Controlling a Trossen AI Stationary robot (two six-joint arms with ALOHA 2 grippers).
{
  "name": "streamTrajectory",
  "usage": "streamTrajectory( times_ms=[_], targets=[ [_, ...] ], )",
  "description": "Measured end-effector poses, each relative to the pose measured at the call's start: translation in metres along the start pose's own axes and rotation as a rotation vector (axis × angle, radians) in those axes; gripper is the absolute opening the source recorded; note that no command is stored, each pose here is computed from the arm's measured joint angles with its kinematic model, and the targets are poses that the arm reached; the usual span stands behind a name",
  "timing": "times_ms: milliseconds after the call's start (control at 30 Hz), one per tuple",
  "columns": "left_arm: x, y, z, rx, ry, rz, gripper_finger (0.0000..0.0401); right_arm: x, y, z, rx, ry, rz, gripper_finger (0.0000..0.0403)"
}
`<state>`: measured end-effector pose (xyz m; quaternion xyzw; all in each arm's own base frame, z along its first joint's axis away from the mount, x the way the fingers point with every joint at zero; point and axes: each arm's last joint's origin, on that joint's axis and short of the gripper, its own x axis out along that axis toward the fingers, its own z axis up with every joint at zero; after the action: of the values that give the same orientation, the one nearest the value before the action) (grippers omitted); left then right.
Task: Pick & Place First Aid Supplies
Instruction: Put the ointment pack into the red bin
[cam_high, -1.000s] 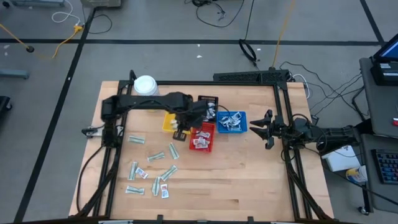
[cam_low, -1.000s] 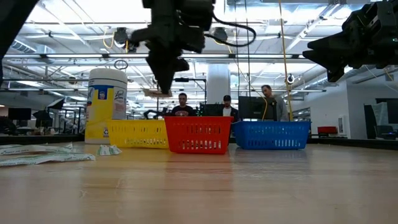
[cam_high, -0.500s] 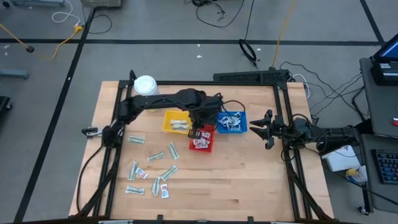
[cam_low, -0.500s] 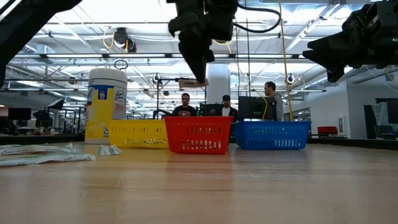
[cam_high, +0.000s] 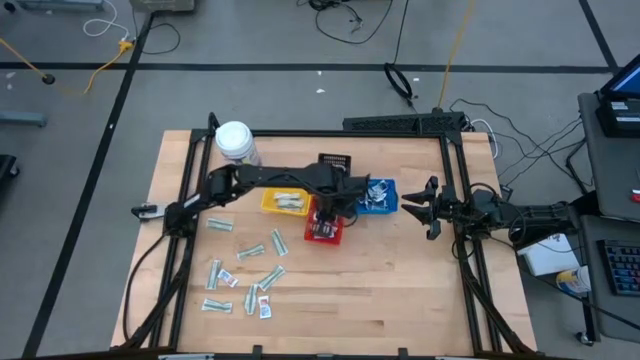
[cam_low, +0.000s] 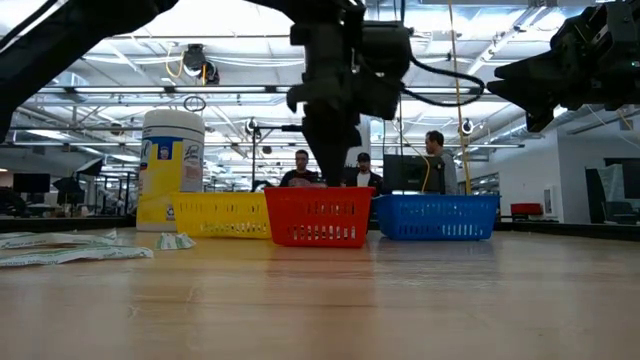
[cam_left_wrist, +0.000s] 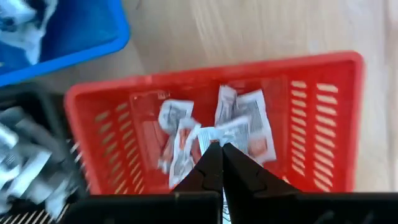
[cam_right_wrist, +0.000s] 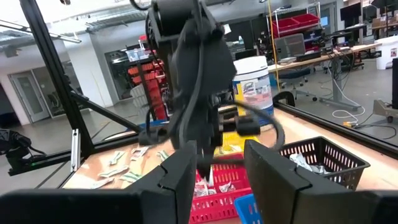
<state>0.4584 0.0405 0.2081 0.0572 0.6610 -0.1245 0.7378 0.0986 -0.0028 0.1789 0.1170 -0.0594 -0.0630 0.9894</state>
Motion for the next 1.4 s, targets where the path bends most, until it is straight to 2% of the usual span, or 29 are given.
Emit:
streamTrajectory(
  times_ms=[167,333,533,667,767,900,1133,1200,1300,1400],
  targets=[
    [0.019,-0.002,0.005,-0.018,0.013,-0.022,0.0001,0.0,0.0,0.0,0.0,0.001,-0.001,0.013],
    [0.019,-0.001,0.005,-0.059,0.013,-0.025,0.0022,0.0,0.0,0.0,0.0,0.0,0.0,0.013],
    [0.018,0.004,0.003,-0.082,-0.005,-0.093,0.0102,0.0,0.0,0.0,0.0,0.0,0.0,0.013],
    [0.016,0.007,0.001,-0.13,0.017,-0.048,0.0164,0.0,0.0,0.0,0.0,0.0,0.0,0.013],
    [0.01,0.013,-0.002,-0.254,0.041,-0.012,0.0196,0.0,0.0,0.0,0.0,0.001,0.0,0.013],
    [-0.005,0.022,-0.01,-0.503,0.042,0.003,0.022,0.0,0.0,0.0,0.0,0.001,-0.001,0.013],
    [-0.037,0.034,-0.024,-0.997,-0.013,0.013,0.0227,0.0,0.0,0.0,0.0,0.0,0.0,0.013],
    [-0.04,0.037,-0.026,-1.108,-0.021,0.013,0.0227,0.0,0.0,0.0,0.0,0.0,0.0,0.013],
    [-0.042,0.036,-0.03,-1.172,0.009,0.012,0.0228,0.0,0.0,0.0,0.0,0.0,0.0,0.013],
    [-0.047,0.02,-0.029,-1.182,0.043,0.018,0.0228,0.0,0.0,0.0,0.0,0.0,0.0,0.013]
  ],
)
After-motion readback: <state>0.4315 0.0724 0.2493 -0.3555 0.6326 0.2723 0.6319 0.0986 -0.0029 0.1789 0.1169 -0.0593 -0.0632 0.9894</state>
